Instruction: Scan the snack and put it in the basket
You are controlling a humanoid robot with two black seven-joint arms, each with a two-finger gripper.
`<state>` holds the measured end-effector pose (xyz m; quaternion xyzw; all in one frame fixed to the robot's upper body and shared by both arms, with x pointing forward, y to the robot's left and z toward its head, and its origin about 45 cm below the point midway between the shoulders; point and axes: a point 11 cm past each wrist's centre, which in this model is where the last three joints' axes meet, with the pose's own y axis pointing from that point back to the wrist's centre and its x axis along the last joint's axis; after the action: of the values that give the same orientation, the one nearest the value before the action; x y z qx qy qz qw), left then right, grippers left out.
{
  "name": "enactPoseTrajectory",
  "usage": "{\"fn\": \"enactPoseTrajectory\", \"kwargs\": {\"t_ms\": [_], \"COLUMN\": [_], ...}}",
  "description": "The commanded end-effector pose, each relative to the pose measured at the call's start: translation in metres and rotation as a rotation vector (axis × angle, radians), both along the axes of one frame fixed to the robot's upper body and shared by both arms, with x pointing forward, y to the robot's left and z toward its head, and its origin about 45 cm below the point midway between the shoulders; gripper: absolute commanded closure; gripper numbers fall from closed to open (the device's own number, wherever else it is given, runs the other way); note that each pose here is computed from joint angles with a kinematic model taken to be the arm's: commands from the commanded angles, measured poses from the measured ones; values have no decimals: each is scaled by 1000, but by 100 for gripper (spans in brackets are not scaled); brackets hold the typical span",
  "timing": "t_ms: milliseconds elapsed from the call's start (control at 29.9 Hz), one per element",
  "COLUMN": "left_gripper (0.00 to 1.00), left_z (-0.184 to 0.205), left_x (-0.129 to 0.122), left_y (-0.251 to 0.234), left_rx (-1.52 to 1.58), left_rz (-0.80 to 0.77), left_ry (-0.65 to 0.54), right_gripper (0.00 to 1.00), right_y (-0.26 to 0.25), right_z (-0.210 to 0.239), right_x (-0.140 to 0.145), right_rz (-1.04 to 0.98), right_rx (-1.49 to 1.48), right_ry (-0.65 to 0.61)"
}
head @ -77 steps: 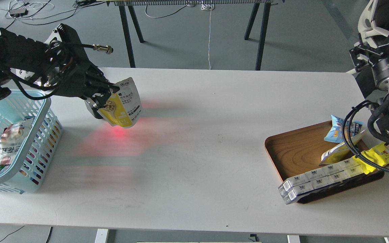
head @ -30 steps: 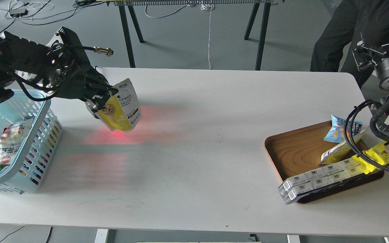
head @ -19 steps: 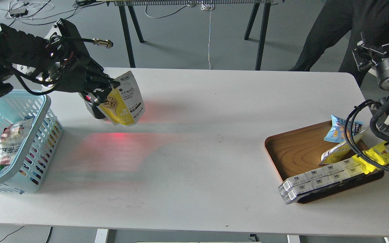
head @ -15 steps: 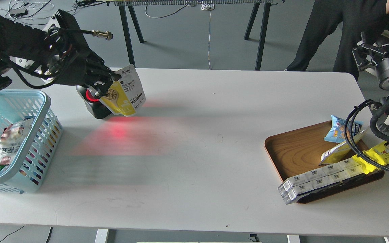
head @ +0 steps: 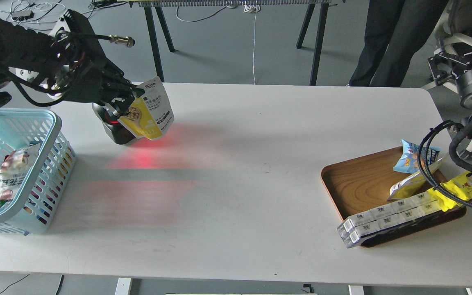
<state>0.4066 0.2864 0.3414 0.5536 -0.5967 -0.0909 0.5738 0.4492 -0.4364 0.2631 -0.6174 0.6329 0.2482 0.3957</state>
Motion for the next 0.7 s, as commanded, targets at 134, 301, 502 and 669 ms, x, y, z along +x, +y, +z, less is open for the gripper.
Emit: {"fn": "enactPoseTrajectory", "kwargs": {"t_ms": [134, 301, 502, 669], "left_gripper": [100, 100, 100, 100], "left_z": [28, 52, 76, 91], "left_x": [-9, -28, -60, -88], "left_y": [18, 61, 124, 173], "left_rx": [-13, 12, 66, 109], "left_rz": [22, 102, 246, 378], "left_ry": [-62, -111, -155, -177], "right_gripper": [1, 1, 1, 1], "right_y": [0, 2, 4, 8], "right_z": [1, 0, -2, -1], "right_x": [0, 1, 1, 3], "right_rz": [1, 3, 6, 12], "right_rx": [0, 2, 5, 9], "right_ry": [-1, 0, 2, -2]}}
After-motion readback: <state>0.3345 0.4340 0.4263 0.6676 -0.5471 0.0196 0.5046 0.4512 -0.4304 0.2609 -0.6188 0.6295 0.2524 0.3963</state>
